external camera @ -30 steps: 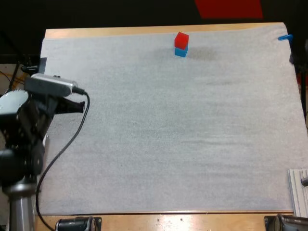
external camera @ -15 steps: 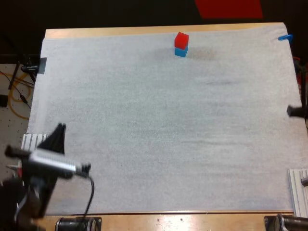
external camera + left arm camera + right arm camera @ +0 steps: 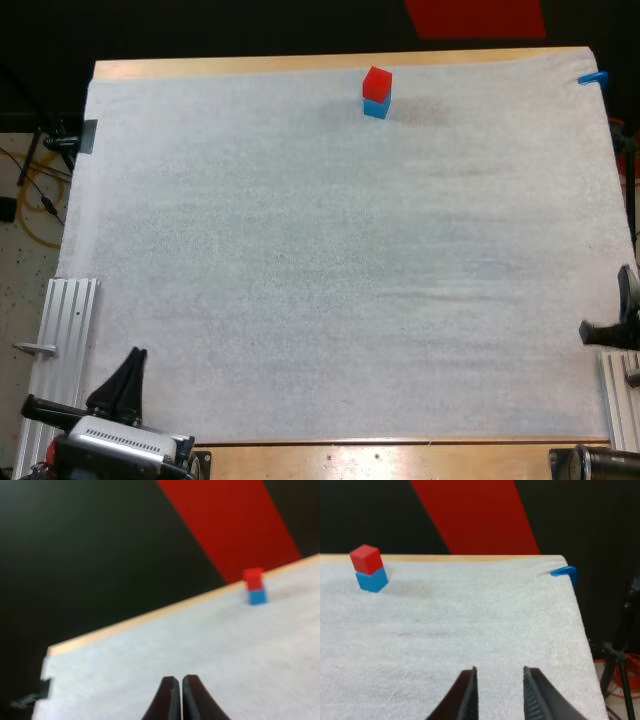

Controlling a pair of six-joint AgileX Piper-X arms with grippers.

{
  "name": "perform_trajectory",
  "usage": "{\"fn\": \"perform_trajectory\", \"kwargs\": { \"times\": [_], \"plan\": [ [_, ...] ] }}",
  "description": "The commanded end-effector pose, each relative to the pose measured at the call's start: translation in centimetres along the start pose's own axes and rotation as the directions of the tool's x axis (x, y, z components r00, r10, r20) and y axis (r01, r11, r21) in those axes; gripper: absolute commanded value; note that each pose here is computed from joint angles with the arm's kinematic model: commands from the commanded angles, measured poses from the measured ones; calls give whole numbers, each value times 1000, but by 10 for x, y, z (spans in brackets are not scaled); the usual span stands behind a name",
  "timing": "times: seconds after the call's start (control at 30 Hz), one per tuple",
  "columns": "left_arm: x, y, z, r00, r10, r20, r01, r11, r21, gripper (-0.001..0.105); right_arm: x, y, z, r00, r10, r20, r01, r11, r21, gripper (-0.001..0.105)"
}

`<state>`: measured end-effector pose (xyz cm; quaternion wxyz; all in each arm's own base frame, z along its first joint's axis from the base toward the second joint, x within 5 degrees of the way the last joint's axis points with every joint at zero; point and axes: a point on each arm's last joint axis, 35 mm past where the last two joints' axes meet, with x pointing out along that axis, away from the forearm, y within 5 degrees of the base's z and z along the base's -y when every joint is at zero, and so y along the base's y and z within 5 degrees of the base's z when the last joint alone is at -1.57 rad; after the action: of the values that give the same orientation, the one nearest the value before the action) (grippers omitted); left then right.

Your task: Stack red cube on blue cube

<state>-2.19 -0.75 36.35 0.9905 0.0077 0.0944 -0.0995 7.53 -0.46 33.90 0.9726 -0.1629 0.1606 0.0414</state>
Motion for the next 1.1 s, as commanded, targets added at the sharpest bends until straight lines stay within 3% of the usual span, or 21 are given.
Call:
{"fn": "perform_trajectory", "kwargs": {
  "times": [0.0,0.3,0.47,0.6,0.87,1.07],
  "plan": [
    [2,0,-3,999,-15,-43,14,1000,-19,0,-9,4,-6,1000,-6,26,6,1000,8,23],
    [-1,-2,-27,966,-26,-259,9,998,-67,0,-46,21,-30,998,14,60,-16,999,39,23],
    [-1,-2,-25,969,-31,-247,12,997,-75,0,-49,23,-34,999,35,10,-36,991,127,23],
    [2,-1,-28,966,-32,-258,6,995,-98,0,-49,28,-44,994,84,-73,-73,987,141,23],
    [31,5,-44,966,-21,-256,-12,992,-129,0,-41,23,-35,998,47,42,-50,996,80,23],
    [55,9,-58,972,-20,-235,-11,992,-126,0,-27,26,-48,998,69,6,-69,994,89,23]
  ]
}}
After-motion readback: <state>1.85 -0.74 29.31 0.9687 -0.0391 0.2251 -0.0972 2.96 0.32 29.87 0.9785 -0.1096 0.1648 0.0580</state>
